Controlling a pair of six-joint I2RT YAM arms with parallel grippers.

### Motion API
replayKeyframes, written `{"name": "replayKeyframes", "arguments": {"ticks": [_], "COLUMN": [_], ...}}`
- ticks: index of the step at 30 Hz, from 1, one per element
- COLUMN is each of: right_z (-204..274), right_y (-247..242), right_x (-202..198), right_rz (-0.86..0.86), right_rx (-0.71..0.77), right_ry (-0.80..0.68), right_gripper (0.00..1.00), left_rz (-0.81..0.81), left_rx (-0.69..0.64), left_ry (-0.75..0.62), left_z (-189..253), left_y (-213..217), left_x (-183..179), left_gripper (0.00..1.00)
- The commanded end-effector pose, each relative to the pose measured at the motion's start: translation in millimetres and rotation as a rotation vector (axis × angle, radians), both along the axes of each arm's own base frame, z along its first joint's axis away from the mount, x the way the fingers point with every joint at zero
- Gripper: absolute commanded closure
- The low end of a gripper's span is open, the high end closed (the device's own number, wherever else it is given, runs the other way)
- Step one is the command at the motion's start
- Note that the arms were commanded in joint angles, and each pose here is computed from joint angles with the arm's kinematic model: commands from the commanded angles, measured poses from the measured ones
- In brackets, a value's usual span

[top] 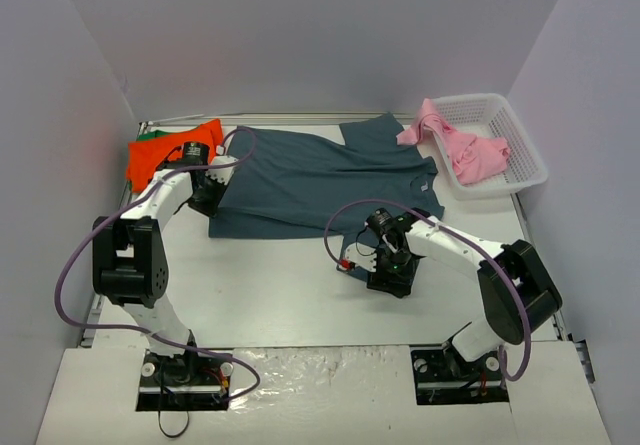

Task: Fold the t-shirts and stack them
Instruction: Grap the side of the flattened tshirt closest away from the robot with both arms

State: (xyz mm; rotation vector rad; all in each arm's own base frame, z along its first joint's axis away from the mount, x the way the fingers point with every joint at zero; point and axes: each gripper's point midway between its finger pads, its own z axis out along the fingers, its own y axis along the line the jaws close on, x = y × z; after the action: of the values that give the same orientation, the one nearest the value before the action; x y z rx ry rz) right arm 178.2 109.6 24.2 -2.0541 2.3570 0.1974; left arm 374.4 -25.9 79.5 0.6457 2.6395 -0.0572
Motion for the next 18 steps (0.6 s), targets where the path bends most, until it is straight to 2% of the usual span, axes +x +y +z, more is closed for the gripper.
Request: {"name": "replayKeyframes", "arguments": {"ticks": [1, 9, 18], "right_z": [-3, -11, -22], "right_y": [-6, -12, -15], "right_x": [1, 8, 6], "right_rz": [-0.033, -0.099, -0.134], "right_rx": [-0.045, -0.097, -0.136], "right_ry": [-0.015, -0.05, -0.023], "right_gripper": [0.46, 0.46, 0.45], "left_rz": [0.016, 0.014, 0.008], "left_rx": [-0.012, -0.01, -0.011], "left_ry": [-0.035, -0.043, -0.042], "left_z": [12, 13, 14], "left_y": [2, 2, 1], "left_x": [5, 5, 6], "left_gripper": [0.98, 0.98, 0.98]}}
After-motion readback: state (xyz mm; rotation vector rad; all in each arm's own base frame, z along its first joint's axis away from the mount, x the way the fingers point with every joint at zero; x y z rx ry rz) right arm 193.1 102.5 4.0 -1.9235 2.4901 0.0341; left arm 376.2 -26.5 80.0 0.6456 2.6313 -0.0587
